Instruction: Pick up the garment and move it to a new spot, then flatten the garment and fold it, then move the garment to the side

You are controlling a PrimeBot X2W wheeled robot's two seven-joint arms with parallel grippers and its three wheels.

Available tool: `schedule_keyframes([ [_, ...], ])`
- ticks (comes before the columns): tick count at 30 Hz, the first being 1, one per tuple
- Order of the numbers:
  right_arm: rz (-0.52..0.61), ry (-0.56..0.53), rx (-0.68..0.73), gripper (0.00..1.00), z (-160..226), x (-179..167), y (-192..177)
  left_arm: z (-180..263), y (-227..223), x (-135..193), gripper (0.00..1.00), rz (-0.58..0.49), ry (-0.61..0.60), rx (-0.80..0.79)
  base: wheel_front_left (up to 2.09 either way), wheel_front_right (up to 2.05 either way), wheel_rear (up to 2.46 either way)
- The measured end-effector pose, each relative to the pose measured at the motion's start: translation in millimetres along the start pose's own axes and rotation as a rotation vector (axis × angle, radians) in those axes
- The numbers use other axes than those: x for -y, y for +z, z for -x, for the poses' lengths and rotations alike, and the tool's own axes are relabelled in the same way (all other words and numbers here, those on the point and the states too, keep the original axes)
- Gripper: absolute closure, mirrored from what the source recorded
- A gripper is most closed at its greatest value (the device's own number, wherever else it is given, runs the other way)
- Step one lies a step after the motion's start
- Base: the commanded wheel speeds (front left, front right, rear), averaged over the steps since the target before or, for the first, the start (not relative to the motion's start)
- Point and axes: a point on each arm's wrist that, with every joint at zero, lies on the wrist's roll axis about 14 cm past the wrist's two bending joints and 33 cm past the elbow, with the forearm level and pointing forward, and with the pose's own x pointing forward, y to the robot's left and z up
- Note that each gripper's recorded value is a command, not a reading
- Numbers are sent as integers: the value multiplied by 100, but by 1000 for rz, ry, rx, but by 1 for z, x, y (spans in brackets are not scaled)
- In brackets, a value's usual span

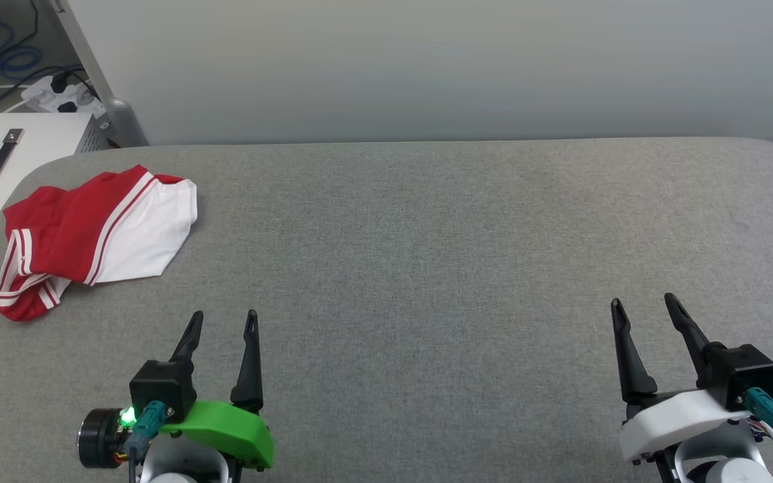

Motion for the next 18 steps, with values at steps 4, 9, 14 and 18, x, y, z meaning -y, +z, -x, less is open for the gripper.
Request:
schedule_keyframes([
  [4,-1,0,7,0,0,0,1,0,1,0,0,3,-2,8,0,0,0],
  [9,-4,-1,-4,0,0,0,-5,0,-1,1,0,12,-3,8,0,0,0],
  [14,-18,-4,-35,0,3,1,-17,2,-12,2,0,20,-4,-20,0,0,0],
  [18,-21,-5,-51,0,4,1,-24,2,-14,2,0,28,-5,-23,0,0,0],
])
